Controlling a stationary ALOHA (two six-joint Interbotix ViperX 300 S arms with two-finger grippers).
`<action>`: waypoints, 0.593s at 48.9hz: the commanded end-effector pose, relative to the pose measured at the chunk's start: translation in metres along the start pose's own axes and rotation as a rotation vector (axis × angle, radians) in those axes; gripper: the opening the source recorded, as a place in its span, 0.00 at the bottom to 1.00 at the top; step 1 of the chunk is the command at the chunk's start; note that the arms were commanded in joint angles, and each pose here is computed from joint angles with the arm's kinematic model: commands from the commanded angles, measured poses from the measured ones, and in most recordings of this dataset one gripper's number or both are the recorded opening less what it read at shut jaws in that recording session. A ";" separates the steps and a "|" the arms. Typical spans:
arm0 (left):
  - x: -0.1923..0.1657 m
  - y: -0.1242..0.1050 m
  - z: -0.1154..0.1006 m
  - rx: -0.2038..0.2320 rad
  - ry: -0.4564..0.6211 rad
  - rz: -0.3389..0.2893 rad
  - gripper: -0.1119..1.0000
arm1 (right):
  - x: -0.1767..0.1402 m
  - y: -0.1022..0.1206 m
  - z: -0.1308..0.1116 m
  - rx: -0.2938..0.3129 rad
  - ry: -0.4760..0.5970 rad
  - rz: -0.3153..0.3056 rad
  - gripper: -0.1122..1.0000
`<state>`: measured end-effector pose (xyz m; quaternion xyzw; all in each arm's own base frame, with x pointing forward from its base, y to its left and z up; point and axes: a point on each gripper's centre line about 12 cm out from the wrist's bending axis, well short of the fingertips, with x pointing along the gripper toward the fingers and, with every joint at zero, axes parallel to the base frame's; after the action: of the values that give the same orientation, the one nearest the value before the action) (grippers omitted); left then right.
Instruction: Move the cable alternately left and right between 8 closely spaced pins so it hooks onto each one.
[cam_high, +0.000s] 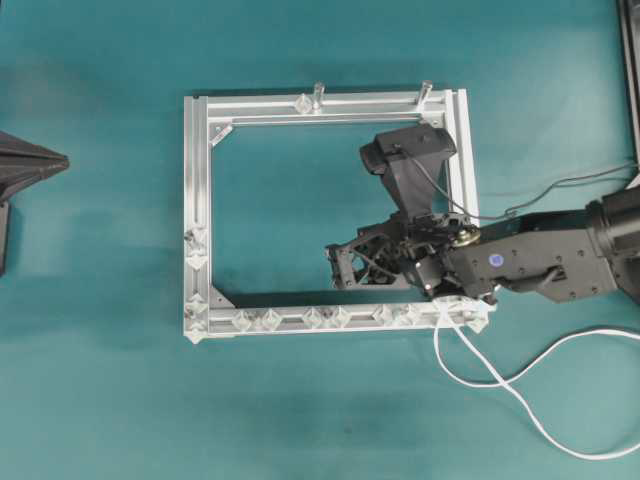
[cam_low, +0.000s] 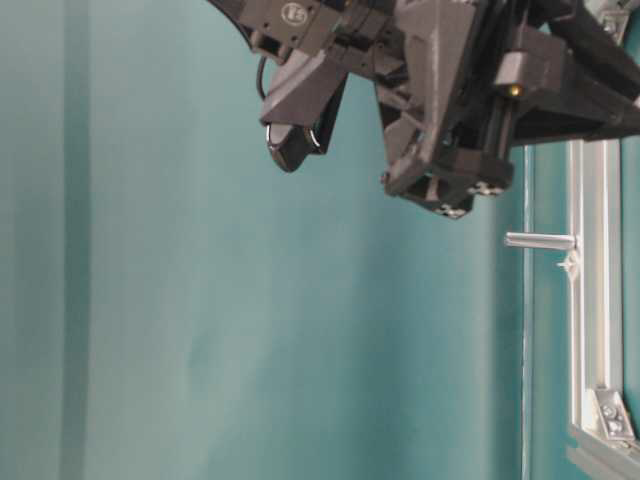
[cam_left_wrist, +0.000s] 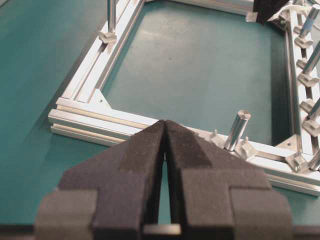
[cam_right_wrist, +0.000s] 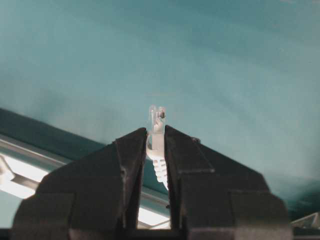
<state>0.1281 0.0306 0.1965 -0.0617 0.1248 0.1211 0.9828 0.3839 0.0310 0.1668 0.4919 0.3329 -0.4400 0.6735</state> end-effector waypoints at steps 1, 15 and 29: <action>0.000 -0.001 0.005 -0.004 -0.012 -0.003 0.10 | -0.010 0.012 -0.002 0.008 0.007 0.043 0.23; 0.000 -0.001 0.005 -0.004 -0.010 -0.003 0.10 | -0.013 0.018 -0.024 0.002 0.044 0.046 0.23; 0.000 -0.001 0.005 -0.004 -0.012 -0.003 0.10 | -0.020 0.020 -0.045 0.041 0.064 0.050 0.23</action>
<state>0.1281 0.0306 0.1965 -0.0617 0.1248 0.1211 0.9828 0.3916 0.0760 0.1671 0.5151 0.3414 -0.4233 0.6625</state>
